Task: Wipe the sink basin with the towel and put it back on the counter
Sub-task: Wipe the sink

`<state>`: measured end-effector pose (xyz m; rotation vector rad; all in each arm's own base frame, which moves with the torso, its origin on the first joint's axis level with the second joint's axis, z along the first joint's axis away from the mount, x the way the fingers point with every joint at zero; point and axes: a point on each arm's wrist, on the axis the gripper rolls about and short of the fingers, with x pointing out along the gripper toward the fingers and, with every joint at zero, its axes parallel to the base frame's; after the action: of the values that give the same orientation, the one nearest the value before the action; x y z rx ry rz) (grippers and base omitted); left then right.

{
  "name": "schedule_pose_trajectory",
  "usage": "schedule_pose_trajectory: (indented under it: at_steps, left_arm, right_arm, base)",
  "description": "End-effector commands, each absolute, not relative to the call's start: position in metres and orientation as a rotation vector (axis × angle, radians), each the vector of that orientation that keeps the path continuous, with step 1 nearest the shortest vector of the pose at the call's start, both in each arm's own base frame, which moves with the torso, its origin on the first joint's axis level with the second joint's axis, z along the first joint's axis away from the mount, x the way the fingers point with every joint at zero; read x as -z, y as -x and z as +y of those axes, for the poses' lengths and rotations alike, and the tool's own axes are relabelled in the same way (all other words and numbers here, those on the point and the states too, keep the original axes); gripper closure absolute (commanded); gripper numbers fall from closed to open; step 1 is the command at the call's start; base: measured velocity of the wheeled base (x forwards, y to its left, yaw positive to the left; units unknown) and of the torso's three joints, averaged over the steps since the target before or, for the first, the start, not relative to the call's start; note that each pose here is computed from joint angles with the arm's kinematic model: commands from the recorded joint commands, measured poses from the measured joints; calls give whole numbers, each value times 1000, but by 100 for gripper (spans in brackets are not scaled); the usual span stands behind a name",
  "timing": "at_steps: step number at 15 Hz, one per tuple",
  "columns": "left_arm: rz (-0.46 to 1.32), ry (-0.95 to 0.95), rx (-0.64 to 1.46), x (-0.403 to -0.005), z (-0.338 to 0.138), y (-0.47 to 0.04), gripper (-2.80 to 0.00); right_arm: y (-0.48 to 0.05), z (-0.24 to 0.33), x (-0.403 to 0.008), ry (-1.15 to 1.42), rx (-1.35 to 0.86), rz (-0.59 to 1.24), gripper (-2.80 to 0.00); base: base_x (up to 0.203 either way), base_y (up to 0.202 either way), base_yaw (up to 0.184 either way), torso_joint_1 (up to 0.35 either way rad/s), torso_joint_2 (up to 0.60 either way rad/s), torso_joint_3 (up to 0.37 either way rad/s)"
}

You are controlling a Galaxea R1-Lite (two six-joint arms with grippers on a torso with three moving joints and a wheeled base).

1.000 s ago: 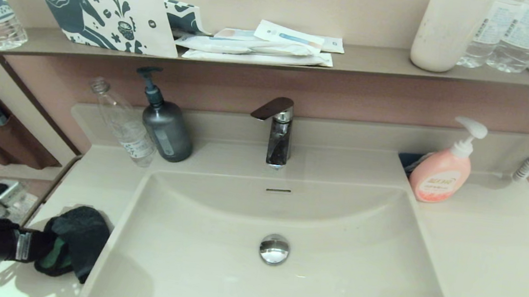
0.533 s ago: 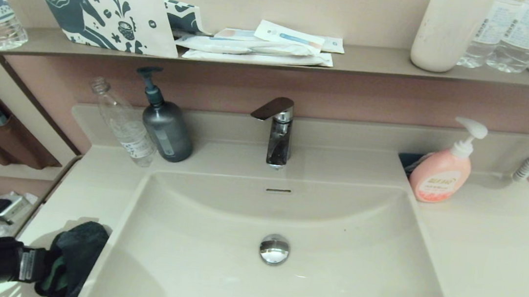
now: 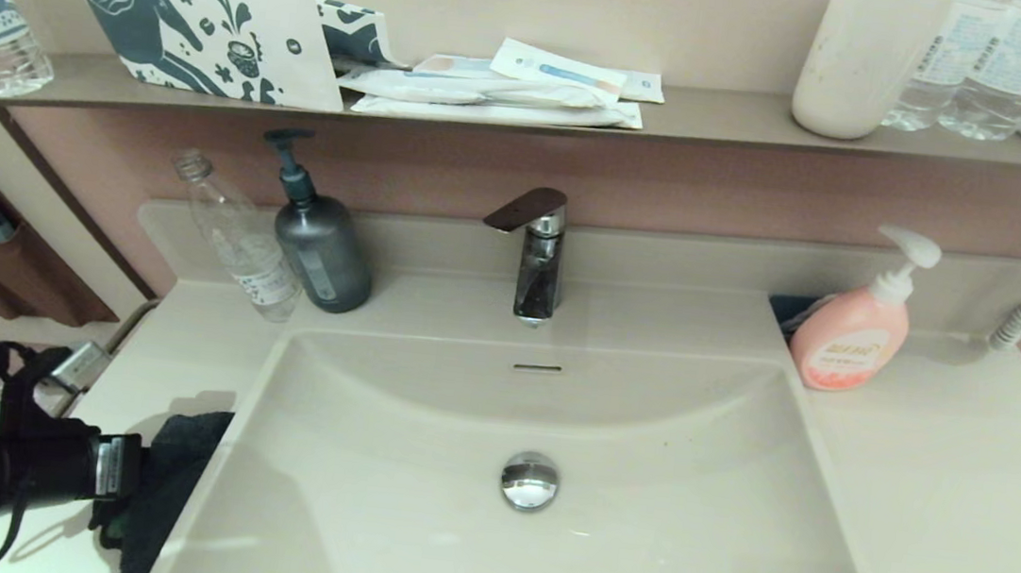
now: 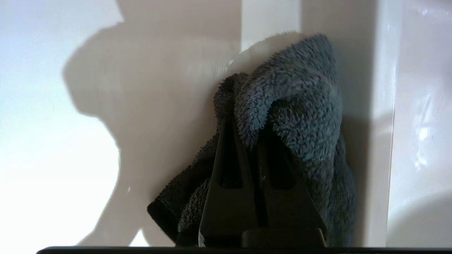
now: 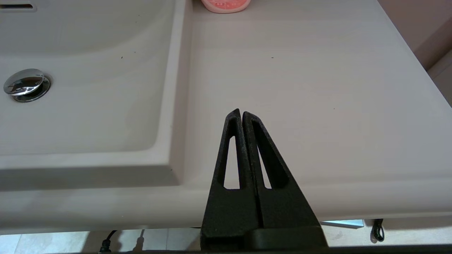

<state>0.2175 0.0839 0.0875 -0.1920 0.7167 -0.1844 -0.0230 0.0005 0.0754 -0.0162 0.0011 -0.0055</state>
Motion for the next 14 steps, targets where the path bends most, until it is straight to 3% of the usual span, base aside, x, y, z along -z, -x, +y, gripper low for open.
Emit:
schedule_pose_trajectory:
  at_steps: [1, 14]
  left_arm:
    - [723, 197, 191, -84, 86, -226, 0]
    - [630, 225, 199, -102, 94, -296, 0]
  right_arm:
    - [23, 0, -76, 16, 5, 2, 0]
    - [23, 0, -76, 17, 6, 2, 0]
  base:
    - [0, 0, 0, 0, 0, 0]
    - [0, 0, 0, 0, 0, 0]
